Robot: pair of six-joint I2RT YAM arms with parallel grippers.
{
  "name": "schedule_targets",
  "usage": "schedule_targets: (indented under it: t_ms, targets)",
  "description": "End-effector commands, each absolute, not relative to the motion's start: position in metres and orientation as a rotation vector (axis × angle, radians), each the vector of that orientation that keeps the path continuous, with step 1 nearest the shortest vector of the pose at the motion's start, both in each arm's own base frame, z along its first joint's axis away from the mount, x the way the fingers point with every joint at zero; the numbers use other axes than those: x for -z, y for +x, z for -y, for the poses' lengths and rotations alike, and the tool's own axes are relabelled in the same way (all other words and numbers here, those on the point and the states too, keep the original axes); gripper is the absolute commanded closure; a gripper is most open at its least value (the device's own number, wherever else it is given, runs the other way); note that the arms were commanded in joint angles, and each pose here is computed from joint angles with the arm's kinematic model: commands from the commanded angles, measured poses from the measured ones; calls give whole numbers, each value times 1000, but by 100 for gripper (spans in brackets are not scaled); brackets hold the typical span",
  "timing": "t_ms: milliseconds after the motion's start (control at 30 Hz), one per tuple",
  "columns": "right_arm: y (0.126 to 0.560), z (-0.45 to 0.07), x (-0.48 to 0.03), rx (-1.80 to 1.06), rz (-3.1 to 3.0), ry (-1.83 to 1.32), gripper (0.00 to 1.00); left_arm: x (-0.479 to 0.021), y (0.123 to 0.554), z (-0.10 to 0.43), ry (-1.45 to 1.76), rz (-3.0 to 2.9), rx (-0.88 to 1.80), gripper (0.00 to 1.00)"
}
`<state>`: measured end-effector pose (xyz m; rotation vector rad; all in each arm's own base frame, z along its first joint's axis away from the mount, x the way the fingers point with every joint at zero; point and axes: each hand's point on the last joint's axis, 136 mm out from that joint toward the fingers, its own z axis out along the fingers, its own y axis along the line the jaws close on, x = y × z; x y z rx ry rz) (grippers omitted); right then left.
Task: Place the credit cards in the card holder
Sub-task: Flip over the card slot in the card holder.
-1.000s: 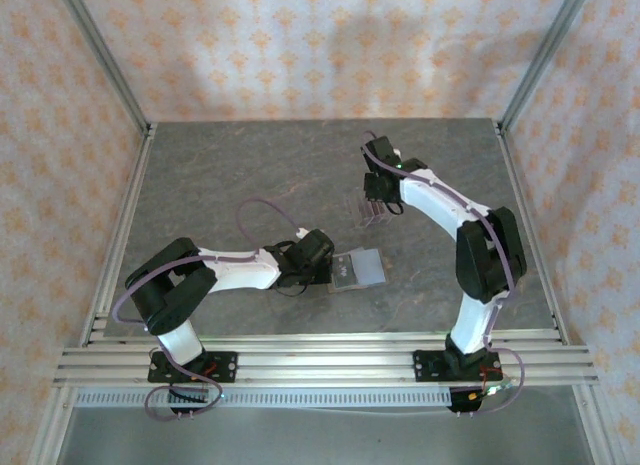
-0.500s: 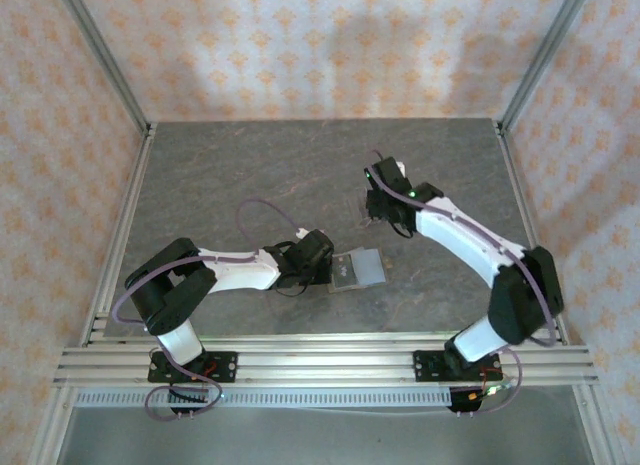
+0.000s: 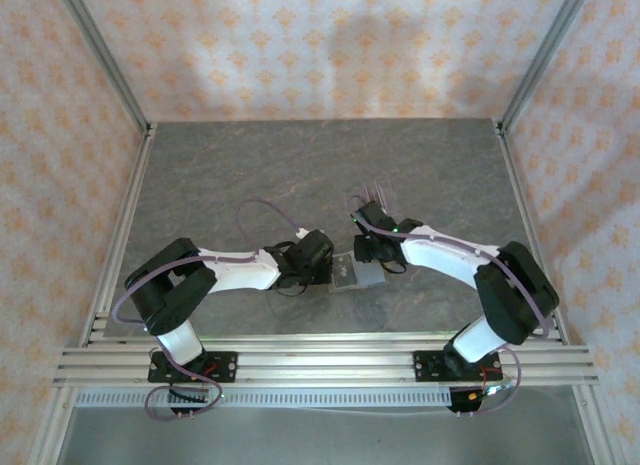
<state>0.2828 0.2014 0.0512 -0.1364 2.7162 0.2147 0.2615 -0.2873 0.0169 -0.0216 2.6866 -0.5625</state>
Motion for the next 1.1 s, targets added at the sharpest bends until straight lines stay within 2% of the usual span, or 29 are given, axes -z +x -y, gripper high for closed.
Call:
schedule_targets:
  t_ms: [0, 400, 700, 967, 1067]
  targets:
    - [291, -213, -46, -250, -2698, -129, 62, 23, 235, 269, 27, -2819, 430, 100]
    - [281, -202, -10, -149, -2765, -104, 66, 23, 235, 268, 28, -2821, 420, 99]
    - [273, -200, -29, -212, -2726, -79, 89, 25, 235, 269, 30, -2825, 418, 99]
    - [273, -187, -61, -159, -2671, -79, 100, 30, 235, 267, 20, -2829, 412, 99]
    - [271, -189, -64, -188, -2674, -87, 100, 31, 234, 267, 21, -2829, 412, 99]
